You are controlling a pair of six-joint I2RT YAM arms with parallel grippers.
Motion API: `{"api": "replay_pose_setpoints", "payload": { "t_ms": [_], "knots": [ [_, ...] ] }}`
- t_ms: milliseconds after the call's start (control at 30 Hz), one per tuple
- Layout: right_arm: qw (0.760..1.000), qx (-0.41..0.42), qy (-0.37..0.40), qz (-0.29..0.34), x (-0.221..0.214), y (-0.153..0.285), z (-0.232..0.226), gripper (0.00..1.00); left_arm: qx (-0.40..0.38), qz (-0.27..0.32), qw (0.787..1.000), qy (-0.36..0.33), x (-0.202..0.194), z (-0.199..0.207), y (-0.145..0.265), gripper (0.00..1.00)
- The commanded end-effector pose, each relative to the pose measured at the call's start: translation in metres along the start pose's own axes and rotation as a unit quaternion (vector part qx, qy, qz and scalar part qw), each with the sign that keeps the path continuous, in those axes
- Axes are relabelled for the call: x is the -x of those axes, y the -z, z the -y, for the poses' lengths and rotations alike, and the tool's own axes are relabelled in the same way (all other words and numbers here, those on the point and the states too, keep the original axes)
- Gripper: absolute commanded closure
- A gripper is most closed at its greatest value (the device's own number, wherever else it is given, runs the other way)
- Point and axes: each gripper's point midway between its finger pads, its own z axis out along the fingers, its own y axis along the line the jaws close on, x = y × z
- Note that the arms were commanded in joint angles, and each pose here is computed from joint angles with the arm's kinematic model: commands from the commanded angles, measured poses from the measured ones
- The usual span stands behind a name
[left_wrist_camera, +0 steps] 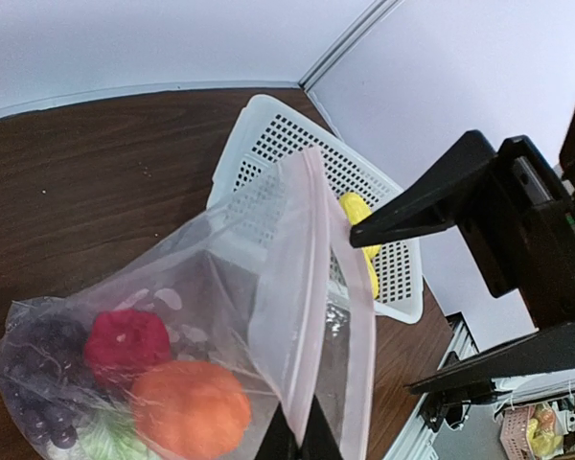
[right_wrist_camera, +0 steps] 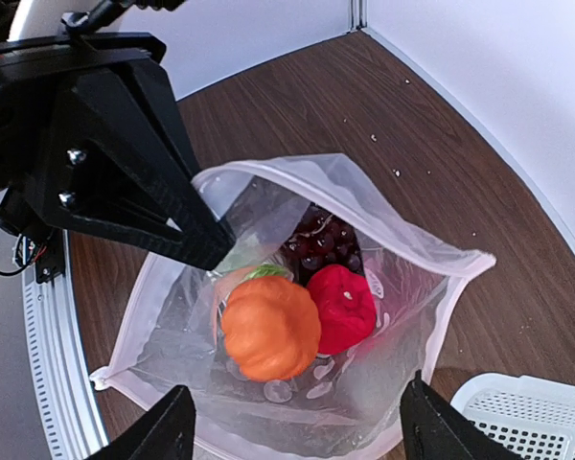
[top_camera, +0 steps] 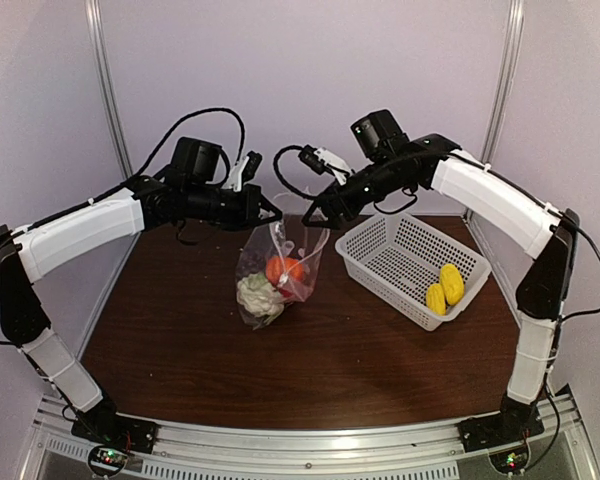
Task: Place the food in the zip-top bag and seal the zipper
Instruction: Place the fake vegetable in the zipper food storage bag.
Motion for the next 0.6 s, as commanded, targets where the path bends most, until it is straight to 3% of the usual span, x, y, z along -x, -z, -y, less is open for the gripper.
{"api": "replay_pose_setpoints", "payload": {
  "t_ms": [0, 300, 467, 567],
  "knots": [
    [0.999, -0.029, 0.033, 0.026, 0.020, 0.044, -0.005, 0.25, -0.013, 0.015, 1.000, -0.005, 0.007, 0.003, 0.000, 1.00],
    [0.994, -0.108, -0.028, 0.005, -0.037, 0.105, 0.059, 0.25, -0.020, 0.016, 1.000, -0.005, 0.009, 0.005, -0.003, 1.00],
    [0.976, -0.187, -0.081, -0.080, -0.115, 0.139, 0.114, 0.25, -0.019, 0.016, 1.000, -0.009, 0.009, 0.005, -0.002, 1.00],
    [0.953, -0.241, -0.109, -0.145, -0.165, 0.157, 0.140, 0.25, -0.019, 0.015, 1.000, -0.011, 0.008, 0.004, -0.003, 1.00]
  ]
}}
